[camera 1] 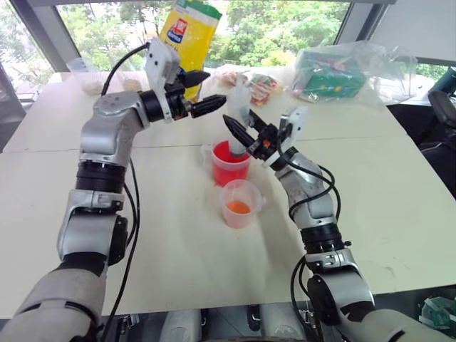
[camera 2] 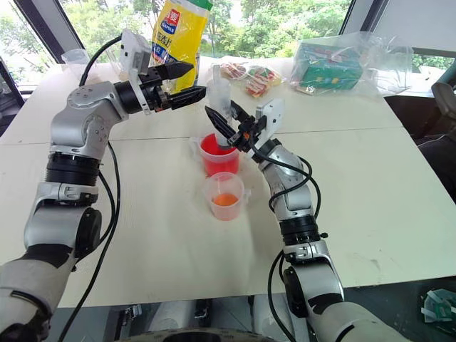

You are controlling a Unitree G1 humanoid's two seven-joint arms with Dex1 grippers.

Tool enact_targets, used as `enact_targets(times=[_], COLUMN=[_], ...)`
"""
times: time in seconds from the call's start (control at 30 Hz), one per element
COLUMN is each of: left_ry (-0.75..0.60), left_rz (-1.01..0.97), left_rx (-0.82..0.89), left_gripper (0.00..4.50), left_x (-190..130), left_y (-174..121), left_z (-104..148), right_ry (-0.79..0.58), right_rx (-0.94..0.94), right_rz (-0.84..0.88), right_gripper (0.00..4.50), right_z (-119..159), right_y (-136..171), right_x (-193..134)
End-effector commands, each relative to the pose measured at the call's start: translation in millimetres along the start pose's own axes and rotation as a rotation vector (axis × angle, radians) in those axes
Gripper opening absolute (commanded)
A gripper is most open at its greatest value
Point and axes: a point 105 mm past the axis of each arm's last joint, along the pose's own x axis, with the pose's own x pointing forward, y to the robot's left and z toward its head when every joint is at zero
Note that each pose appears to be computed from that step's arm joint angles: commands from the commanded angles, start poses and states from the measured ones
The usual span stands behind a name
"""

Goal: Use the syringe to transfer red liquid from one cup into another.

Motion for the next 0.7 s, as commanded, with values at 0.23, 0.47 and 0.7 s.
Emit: enact_targets(times=[0.23,0.47,0.7], left_ry=[-0.032,-0.074,-0.081], left_rz=[-0.097,-0.141,-0.197], left_rx=[0.092,0.048,0.002], left_gripper=[4.28,4.28,4.28], left_x=[-8,-26,-29], left_y=[-7,-7,-10], left_z=[29,47,51], right_ry=[-0.003,0.003,0.010], right_rx=[-0.027,-0.028,-0.038], right_rz=[0.066,0.078,0.098], right_gripper=[1.40,1.40,1.40], right_z=[3,2,1], right_y=[12,12,15], right_x=[7,7,8])
